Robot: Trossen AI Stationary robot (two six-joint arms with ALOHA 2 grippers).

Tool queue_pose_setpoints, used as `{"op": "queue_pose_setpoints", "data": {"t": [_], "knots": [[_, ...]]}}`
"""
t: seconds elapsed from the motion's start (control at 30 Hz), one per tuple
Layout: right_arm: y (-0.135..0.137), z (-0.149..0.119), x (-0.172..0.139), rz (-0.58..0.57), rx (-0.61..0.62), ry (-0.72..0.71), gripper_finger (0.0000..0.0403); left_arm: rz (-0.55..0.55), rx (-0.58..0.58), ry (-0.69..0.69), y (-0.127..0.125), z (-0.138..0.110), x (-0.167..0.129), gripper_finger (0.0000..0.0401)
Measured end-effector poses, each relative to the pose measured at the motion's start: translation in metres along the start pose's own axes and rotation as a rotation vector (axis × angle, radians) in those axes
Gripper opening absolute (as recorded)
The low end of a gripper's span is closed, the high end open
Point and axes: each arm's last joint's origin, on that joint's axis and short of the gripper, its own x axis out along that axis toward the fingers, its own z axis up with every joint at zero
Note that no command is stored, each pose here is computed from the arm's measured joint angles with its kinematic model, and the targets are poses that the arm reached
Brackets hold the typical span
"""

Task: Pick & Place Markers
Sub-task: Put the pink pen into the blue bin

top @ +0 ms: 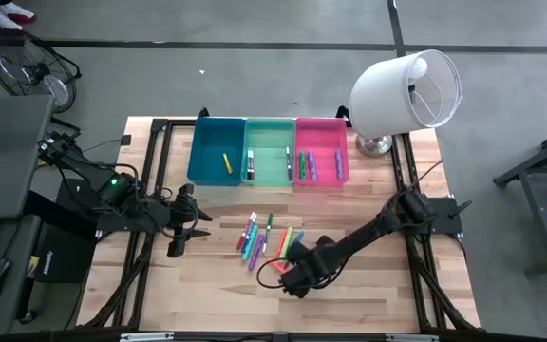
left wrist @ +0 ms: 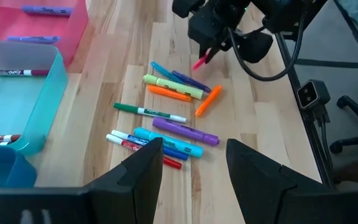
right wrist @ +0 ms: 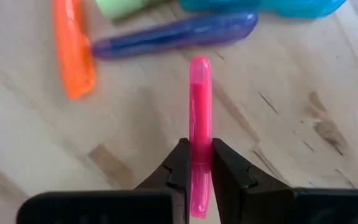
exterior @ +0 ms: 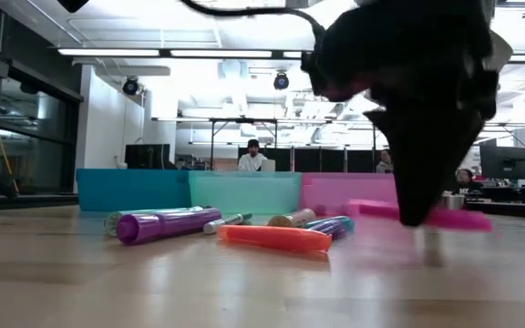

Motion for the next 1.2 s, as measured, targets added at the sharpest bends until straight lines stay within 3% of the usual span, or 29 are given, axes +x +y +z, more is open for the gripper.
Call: {"op": "queue_pose_setpoints", "data": {"t": [0.33,0.87,1.2], "knots": [[-0.018,0.003,-0.042,-0.023,0.012,-0.106,0.0031,-0.012,-0.013,-0.043,-0.002,0.004,0.0,0.0175],[-0.057,0.021,-0.115,-0.01,0.06,-0.439,0.0031,0.064,0.019,-0.214,-0.011,0.023,0.018,0.0175],[-0.08,0.029,-0.141,-0.052,0.0,-0.529,0.0031,0.096,-0.051,-0.224,0.023,0.044,0.045,0.0175]]}}
